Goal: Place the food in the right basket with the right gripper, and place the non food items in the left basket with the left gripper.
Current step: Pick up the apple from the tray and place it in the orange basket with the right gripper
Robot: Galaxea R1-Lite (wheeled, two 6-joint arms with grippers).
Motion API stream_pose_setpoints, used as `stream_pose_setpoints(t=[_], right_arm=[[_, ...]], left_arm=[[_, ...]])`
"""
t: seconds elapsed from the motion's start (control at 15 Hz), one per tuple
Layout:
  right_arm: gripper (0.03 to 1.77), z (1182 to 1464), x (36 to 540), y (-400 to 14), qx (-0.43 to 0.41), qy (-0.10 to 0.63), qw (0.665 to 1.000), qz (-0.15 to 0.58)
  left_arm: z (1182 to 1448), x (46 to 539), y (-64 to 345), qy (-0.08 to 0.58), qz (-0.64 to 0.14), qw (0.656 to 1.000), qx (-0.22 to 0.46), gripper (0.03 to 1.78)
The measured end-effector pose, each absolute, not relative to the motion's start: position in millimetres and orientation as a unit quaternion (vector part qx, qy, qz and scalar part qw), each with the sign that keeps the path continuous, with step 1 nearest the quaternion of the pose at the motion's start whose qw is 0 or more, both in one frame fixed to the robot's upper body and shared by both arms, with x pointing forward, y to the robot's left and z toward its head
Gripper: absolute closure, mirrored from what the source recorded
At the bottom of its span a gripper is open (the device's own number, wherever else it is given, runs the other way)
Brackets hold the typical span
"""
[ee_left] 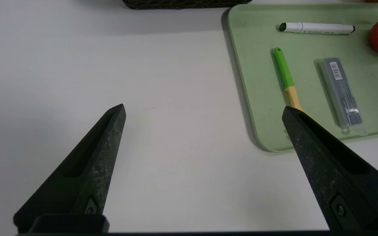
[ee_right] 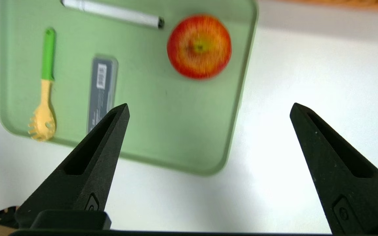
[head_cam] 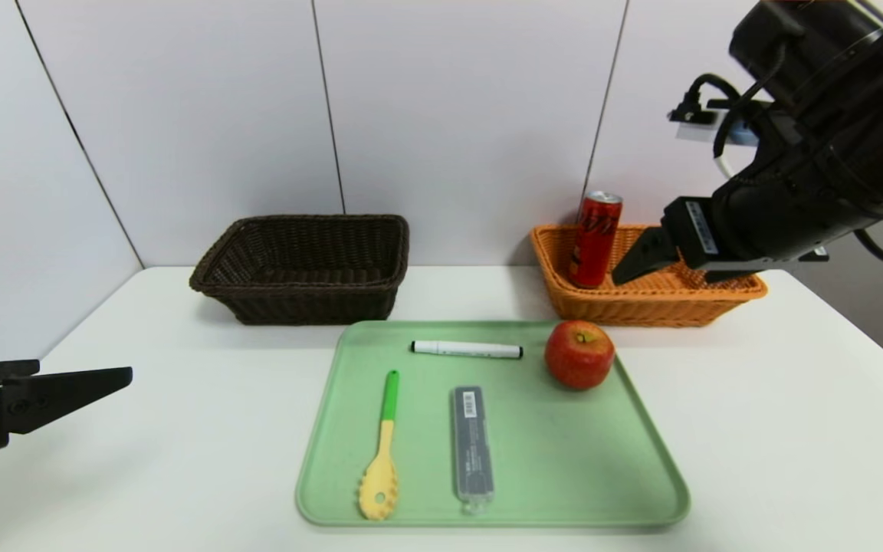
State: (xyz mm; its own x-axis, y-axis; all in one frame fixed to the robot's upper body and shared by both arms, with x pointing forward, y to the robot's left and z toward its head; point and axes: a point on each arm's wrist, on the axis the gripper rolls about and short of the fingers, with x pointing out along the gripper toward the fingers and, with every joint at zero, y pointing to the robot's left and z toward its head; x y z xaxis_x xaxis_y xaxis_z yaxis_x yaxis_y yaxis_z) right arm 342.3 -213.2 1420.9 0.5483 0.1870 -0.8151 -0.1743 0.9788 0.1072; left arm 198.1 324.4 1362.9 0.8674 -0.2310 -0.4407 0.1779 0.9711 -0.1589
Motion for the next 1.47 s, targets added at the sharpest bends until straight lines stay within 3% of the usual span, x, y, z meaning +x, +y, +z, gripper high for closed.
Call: stream_pose_setpoints(t=[0.53,1.47], right_arm=[[0.11,1381,378,-187,0.051,0.515,0.854,0.057],[0.1,1314,427,-167,0.047,0.57,0.82,0.017]], left_arm=[[1363,197,324,0.238,-0.106,0.964,-0.058,0.12],[1362,201,322,0.244,-0.116,0.961,-0.057,0.12]])
